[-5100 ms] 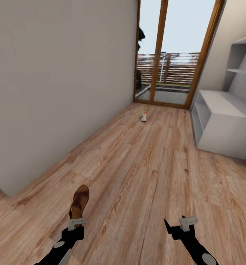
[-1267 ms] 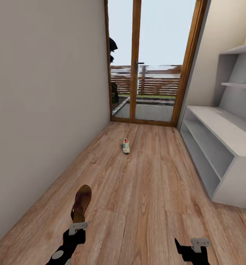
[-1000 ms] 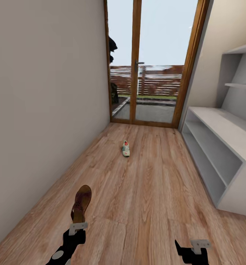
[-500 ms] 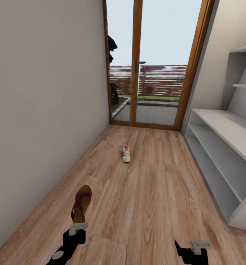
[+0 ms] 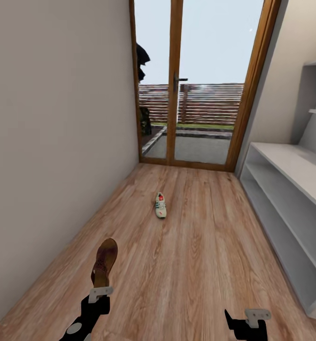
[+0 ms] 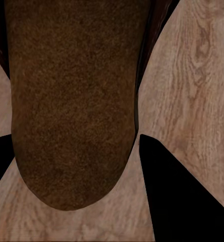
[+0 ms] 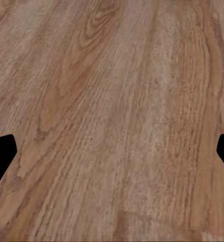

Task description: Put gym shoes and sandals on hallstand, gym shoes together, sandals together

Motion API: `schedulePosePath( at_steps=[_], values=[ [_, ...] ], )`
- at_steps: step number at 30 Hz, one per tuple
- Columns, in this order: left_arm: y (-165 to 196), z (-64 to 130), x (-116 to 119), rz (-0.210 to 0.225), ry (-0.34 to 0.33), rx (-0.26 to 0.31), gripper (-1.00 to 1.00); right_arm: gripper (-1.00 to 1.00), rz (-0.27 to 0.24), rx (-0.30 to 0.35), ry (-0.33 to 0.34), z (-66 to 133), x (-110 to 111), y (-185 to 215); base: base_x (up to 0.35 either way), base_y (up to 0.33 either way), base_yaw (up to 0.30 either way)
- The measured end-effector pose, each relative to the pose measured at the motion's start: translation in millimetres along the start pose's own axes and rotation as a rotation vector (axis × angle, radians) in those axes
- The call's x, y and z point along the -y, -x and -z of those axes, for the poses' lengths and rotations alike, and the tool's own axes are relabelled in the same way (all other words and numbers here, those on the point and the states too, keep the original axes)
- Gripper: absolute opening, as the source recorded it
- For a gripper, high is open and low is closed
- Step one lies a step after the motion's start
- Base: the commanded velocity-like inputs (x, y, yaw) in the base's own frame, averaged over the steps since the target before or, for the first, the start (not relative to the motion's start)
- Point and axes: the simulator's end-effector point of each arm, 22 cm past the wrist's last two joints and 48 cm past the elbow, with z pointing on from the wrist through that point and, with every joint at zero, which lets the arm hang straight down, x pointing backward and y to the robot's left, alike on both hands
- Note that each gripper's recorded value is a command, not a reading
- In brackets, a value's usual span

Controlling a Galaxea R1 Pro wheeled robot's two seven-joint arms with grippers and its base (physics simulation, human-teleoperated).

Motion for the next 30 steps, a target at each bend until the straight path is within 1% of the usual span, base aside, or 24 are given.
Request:
schedulePosePath(
  at_steps=[30],
  values=[
    [0.0, 0.0, -0.3, 0.000, 0.000, 0.001, -1.00, 1.00, 0.000, 0.001, 0.000, 0.0, 0.0, 0.2, 0.333, -0.142, 0.000]
  ],
)
